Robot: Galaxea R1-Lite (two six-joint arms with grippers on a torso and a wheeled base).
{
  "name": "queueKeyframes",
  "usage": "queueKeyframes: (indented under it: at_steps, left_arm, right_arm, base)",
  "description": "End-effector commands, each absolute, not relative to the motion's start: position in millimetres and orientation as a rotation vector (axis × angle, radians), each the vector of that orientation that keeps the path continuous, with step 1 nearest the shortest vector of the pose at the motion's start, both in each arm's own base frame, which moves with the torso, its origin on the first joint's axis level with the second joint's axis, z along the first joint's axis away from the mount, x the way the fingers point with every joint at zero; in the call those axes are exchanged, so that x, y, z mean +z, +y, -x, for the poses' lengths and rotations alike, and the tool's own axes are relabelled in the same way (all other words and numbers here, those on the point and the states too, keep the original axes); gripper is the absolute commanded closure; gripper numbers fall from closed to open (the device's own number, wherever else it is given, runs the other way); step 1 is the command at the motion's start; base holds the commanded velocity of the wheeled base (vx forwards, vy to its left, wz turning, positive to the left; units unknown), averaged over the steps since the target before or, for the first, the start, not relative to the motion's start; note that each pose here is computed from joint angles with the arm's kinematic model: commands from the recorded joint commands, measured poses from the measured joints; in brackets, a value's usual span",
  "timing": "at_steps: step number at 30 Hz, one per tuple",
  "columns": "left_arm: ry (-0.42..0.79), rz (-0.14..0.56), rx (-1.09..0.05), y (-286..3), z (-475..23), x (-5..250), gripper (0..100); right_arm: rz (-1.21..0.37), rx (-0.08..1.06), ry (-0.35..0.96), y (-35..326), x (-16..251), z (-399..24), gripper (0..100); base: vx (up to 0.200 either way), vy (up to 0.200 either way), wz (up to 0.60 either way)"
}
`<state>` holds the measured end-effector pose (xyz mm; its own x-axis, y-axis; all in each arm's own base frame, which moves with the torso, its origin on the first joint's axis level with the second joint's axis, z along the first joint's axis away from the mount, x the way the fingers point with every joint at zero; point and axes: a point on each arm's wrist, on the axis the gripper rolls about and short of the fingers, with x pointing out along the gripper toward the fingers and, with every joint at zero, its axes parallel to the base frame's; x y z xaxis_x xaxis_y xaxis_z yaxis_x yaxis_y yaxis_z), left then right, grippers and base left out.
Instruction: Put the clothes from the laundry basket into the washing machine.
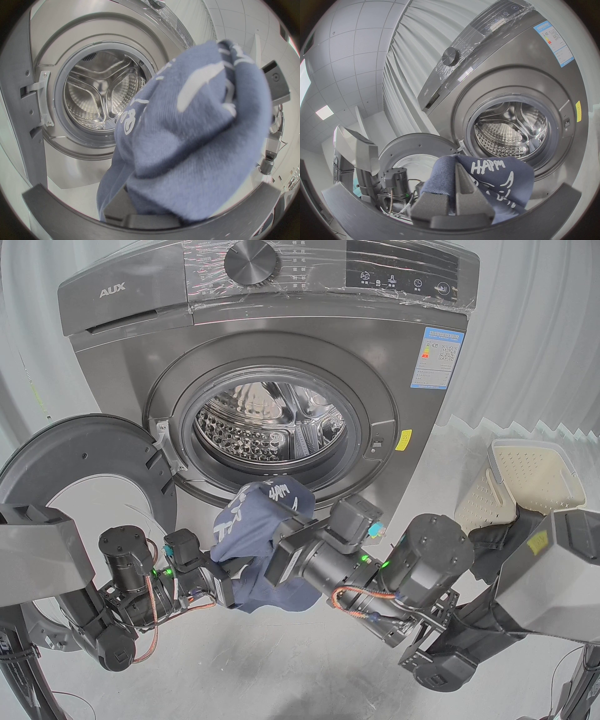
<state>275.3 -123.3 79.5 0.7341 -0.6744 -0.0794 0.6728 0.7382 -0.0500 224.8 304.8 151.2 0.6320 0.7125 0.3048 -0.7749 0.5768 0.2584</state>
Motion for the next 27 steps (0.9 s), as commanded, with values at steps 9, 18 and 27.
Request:
queueKeyframes:
  at_steps: [9,18,27]
  left_arm:
    - [-0.040,0.125,-0.659,-120,-287,119,100]
    - [-0.104,0.181,-0.677,-121,-280,142,100]
    - [-0.108,0.179,-0.680,-121,-278,143,100]
  right_arm:
    - [-0.306,0.755,-0.041,273,109,-248,100]
    - [-0.248,0.722,0.065,272,67,-257,100]
    - [-0.266,0.748,0.025,279,79,-254,0]
  base:
    - [0.000,0.000,0.00]
    - [0.000,0.000,0.00]
    - [0.000,0.000,0.00]
